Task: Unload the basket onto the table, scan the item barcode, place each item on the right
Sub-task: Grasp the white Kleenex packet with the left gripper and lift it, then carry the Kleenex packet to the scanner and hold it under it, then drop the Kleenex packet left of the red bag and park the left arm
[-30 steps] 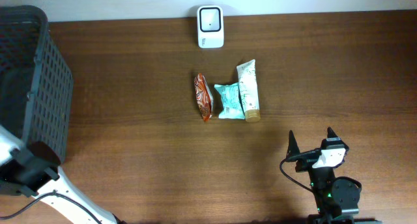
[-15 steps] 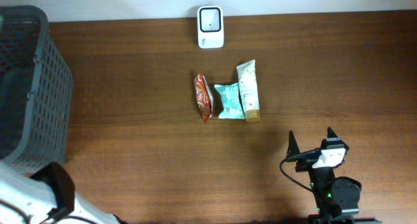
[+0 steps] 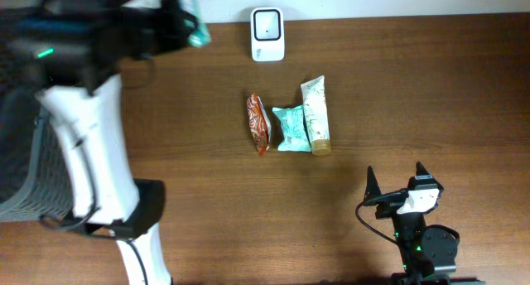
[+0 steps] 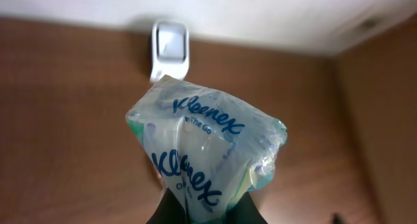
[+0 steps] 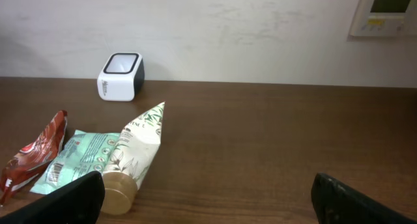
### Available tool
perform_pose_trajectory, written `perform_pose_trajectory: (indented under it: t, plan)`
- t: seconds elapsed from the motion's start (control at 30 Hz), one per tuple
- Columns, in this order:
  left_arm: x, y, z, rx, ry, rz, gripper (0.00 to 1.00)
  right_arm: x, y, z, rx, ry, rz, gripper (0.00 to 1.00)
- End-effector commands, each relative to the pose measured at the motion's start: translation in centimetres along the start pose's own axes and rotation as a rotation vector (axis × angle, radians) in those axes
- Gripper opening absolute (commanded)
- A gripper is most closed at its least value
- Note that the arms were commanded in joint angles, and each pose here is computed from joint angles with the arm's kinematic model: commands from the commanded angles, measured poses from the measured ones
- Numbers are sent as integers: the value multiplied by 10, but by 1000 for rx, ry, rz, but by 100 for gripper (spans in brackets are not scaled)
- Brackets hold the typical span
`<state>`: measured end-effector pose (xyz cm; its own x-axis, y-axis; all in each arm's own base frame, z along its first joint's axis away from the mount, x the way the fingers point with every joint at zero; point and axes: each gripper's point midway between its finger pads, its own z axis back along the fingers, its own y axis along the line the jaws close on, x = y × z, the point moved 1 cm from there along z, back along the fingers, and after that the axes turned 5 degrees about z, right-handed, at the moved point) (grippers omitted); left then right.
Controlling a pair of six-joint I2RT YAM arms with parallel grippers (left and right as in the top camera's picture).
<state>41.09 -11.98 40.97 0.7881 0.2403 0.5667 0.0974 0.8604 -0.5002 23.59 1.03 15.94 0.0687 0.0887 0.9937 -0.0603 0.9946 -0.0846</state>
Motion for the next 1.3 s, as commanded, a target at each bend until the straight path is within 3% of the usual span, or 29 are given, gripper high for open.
perform_pose_trajectory:
  t: [0.0, 0.2, 0.4, 0.57, 0.7, 0.77, 0.87, 1.0, 1.17, 1.27]
  plan:
    - [-35, 32, -78, 317, 163, -86, 0, -3, -1, 0, -9, 4, -5, 99]
    - [-99, 78, -164, 602, 366, -37, 0, -3, -1, 0, -9, 4, -5, 99]
    - [-165, 119, -226, 668, 548, 16, 3, -3, -1, 0, -9, 4, -5, 99]
    - [-185, 127, -247, 638, 585, 35, 12, -3, -1, 0, -9, 4, -5, 99]
    - [-183, 126, -250, 627, 571, 35, 26, -3, -1, 0, -9, 4, -5, 99]
    - [-183, 126, -250, 626, 569, 34, 40, -3, -1, 0, -9, 4, -5, 99]
    - [-179, 125, -249, 624, 562, 36, 87, -3, -1, 0, -9, 4, -5, 99]
    - [-158, 120, -235, 617, 529, 46, 89, -3, -1, 0, -9, 4, -5, 99]
    - [-94, 106, -190, 574, 381, 88, 91, -3, -1, 0, -9, 4, -5, 99]
    - [-48, 113, -142, 586, 239, 125, 100, -3, -1, 0, -9, 4, -5, 99]
